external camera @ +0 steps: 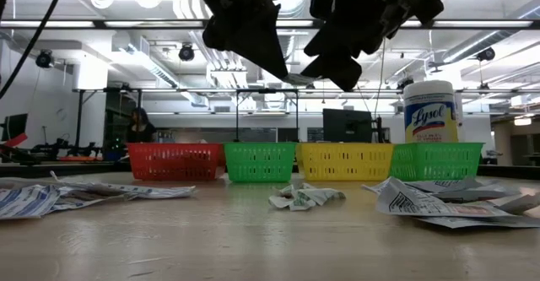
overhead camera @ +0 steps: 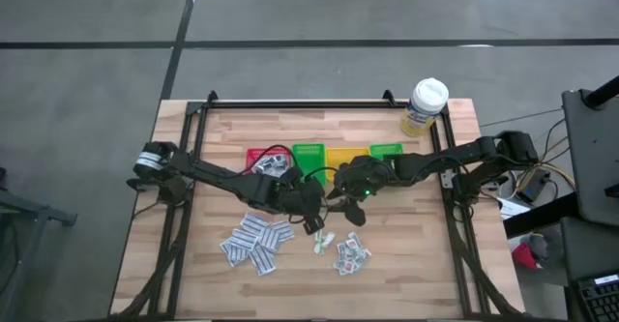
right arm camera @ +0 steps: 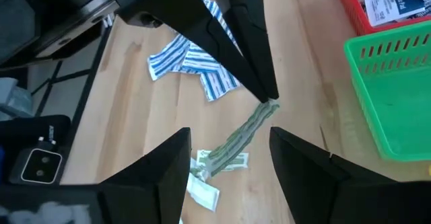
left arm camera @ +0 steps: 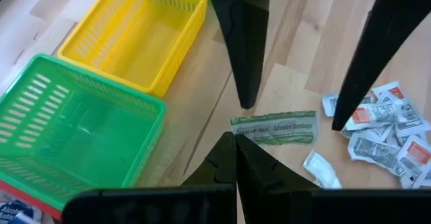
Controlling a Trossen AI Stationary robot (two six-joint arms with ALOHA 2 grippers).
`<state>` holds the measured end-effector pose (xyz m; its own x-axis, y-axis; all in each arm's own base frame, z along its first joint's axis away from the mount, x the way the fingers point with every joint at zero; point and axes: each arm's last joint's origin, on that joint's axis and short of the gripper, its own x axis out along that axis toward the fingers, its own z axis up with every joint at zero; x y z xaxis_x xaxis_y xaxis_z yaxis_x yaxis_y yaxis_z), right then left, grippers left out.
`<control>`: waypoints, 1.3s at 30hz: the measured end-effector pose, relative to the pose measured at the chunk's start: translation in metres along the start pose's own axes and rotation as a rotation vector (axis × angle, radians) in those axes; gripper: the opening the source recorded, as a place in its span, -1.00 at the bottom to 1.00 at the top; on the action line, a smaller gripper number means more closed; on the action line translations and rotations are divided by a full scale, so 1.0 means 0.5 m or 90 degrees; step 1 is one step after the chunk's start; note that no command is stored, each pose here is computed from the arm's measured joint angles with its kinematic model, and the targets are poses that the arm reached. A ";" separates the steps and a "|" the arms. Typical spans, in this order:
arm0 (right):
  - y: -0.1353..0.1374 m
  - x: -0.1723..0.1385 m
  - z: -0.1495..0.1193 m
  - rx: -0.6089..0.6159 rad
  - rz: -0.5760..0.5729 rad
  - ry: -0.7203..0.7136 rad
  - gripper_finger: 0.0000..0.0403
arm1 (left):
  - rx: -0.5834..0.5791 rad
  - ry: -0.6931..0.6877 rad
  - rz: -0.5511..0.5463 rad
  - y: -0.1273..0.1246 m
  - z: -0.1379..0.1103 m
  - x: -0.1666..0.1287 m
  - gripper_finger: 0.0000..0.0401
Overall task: Pick & Place First Aid Supplies
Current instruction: Put the green bandage into the right green basket
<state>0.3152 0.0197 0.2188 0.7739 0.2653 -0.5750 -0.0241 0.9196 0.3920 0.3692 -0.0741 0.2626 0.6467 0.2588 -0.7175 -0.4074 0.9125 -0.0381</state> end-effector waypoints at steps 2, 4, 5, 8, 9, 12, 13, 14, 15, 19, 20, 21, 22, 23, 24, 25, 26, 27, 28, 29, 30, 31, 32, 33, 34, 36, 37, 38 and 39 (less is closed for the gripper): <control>0.000 0.000 0.000 0.000 0.000 0.000 -0.01 | 0.000 -0.002 -0.001 -0.001 0.000 0.000 -1.00; 0.000 0.000 -0.001 0.002 0.000 0.000 -0.01 | 0.002 -0.004 -0.001 -0.002 0.001 -0.001 -1.00; 0.000 0.000 -0.001 0.004 -0.001 0.000 -0.01 | 0.002 -0.006 -0.002 -0.002 0.001 -0.001 -1.00; -0.001 0.000 -0.001 0.006 -0.002 0.000 -0.01 | 0.002 -0.013 -0.006 -0.004 0.004 -0.001 -1.00; -0.001 0.000 -0.002 0.007 -0.002 0.001 -0.01 | 0.003 -0.013 -0.006 -0.004 0.004 -0.002 -1.00; -0.001 0.000 -0.002 0.007 -0.002 0.001 -0.01 | 0.004 -0.016 -0.004 -0.004 0.006 -0.002 -1.00; -0.001 0.000 -0.002 0.007 -0.002 0.001 -0.01 | 0.003 -0.017 -0.003 -0.004 0.006 -0.003 -1.00; -0.001 0.000 -0.002 0.007 -0.002 0.001 -0.01 | 0.003 -0.019 -0.002 -0.004 0.007 -0.003 -1.00; -0.001 0.000 -0.002 0.007 -0.002 0.001 -0.01 | 0.004 -0.022 0.002 -0.004 0.009 -0.004 -1.00; -0.002 0.000 -0.002 0.007 -0.008 -0.001 -0.02 | 0.006 -0.046 -0.005 -0.008 0.019 -0.007 -1.00; -0.002 0.000 -0.002 0.007 -0.013 -0.003 -0.02 | 0.008 -0.052 -0.008 -0.009 0.021 -0.008 -1.00; -0.002 0.000 -0.002 0.007 -0.016 -0.003 -0.04 | 0.009 -0.056 -0.010 -0.009 0.022 -0.008 -1.00; -0.003 0.000 -0.002 0.008 -0.017 -0.003 -0.06 | 0.008 -0.058 -0.011 -0.010 0.023 -0.008 -1.00; -0.003 0.000 -0.002 0.007 -0.017 -0.003 -0.09 | 0.008 -0.058 -0.011 -0.010 0.023 -0.008 -1.00; -0.003 0.000 -0.002 0.005 -0.017 -0.003 -0.13 | 0.009 -0.058 -0.011 -0.010 0.023 -0.008 -1.00; -0.003 0.000 -0.002 0.004 -0.017 -0.002 -0.18 | 0.009 -0.058 -0.011 -0.010 0.023 -0.008 -1.00; -0.003 0.000 -0.002 0.003 -0.017 -0.001 -0.23 | 0.009 -0.058 -0.011 -0.010 0.023 -0.008 -1.00; -0.003 0.000 -0.003 0.002 -0.017 -0.001 -0.30 | 0.009 -0.058 -0.011 -0.010 0.023 -0.008 -1.00; -0.003 0.000 -0.003 0.000 -0.018 -0.001 -0.36 | 0.009 -0.057 -0.011 -0.010 0.023 -0.008 -1.00; -0.003 0.000 -0.003 -0.004 -0.018 0.000 -0.43 | 0.010 -0.056 -0.010 -0.009 0.022 -0.008 -1.00; -0.003 0.000 -0.003 -0.009 -0.018 0.000 -0.51 | 0.010 -0.056 -0.010 -0.009 0.022 -0.008 -1.00; -0.003 0.000 -0.004 -0.012 -0.018 0.002 -0.58 | 0.010 -0.056 -0.010 -0.009 0.022 -0.008 -1.00; -0.003 0.000 -0.004 -0.014 -0.019 0.003 -0.66 | 0.010 -0.056 -0.010 -0.009 0.022 -0.008 -1.00; -0.003 0.000 -0.005 -0.018 -0.020 0.005 -0.74 | 0.010 -0.056 -0.010 -0.009 0.022 -0.008 -1.00; -0.004 0.000 -0.006 -0.022 -0.021 0.008 -0.82 | 0.010 -0.055 -0.010 -0.009 0.022 -0.008 -1.00; -0.004 0.000 -0.007 -0.028 -0.023 0.012 -0.92 | 0.011 -0.055 -0.010 -0.010 0.022 -0.008 -1.00; -0.004 0.000 -0.007 -0.028 -0.023 0.013 -0.93 | 0.011 -0.055 -0.010 -0.010 0.022 -0.008 -1.00; -0.004 0.000 -0.007 -0.028 -0.023 0.013 -0.94 | 0.011 -0.055 -0.011 -0.010 0.022 -0.008 -1.00; -0.004 0.000 -0.007 -0.028 -0.023 0.013 -0.95 | 0.013 -0.055 -0.011 -0.010 0.022 -0.008 -1.00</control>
<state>0.3131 0.0188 0.2153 0.7622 0.2366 -0.6025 -0.0242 0.9406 0.3387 0.3756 -0.0762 0.2732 0.7069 0.2688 -0.6542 -0.3834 0.9229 -0.0350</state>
